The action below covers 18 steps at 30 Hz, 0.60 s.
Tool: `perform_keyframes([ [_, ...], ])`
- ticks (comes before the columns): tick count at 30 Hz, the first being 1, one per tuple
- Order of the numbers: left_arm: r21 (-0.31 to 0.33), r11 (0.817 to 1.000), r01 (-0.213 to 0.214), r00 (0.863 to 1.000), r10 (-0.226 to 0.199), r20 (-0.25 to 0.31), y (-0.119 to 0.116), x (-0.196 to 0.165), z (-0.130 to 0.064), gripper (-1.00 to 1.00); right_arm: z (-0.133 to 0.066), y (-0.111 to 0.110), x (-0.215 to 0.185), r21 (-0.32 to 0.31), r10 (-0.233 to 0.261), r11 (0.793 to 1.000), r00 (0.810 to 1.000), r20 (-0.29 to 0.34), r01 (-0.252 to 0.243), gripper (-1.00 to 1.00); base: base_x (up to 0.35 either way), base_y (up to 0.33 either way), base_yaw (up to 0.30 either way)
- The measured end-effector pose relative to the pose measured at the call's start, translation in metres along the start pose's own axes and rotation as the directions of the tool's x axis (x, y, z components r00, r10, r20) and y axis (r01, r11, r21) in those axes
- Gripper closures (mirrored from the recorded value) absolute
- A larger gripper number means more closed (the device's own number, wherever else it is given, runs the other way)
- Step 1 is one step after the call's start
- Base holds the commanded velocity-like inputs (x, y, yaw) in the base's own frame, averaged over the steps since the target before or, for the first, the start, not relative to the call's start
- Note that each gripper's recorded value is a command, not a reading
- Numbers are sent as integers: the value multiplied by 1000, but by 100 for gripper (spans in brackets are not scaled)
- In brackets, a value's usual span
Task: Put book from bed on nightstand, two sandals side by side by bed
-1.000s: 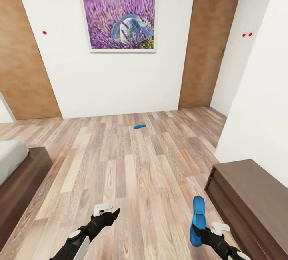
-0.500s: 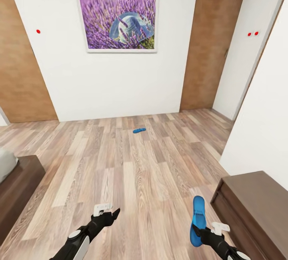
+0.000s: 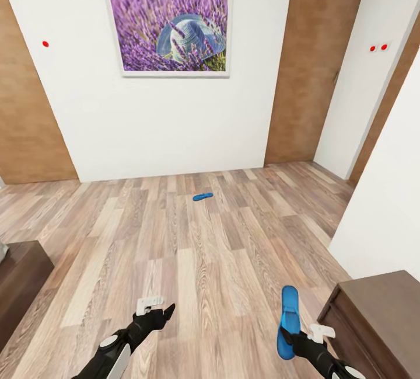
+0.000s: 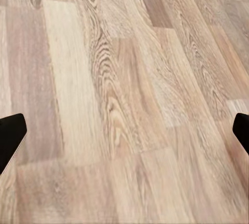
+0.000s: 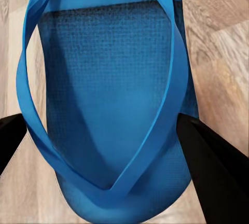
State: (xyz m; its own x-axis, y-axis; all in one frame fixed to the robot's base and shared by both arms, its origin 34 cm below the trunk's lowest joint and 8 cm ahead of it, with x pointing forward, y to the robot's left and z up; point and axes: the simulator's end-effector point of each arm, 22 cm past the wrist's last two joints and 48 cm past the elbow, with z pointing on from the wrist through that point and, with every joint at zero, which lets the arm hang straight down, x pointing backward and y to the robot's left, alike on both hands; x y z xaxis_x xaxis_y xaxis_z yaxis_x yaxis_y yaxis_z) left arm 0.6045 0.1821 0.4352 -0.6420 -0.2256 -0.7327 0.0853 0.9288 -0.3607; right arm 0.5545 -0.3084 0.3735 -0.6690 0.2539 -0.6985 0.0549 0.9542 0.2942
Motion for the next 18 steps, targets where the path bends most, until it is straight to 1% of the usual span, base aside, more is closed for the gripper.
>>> perform_keyframes([
  [18, 0, 1000, 0, 1000, 0, 0, 0, 0, 0, -100, 0, 0, 0, 0, 0, 1000, 1000, 0, 0, 100, 332, 0, 0],
])
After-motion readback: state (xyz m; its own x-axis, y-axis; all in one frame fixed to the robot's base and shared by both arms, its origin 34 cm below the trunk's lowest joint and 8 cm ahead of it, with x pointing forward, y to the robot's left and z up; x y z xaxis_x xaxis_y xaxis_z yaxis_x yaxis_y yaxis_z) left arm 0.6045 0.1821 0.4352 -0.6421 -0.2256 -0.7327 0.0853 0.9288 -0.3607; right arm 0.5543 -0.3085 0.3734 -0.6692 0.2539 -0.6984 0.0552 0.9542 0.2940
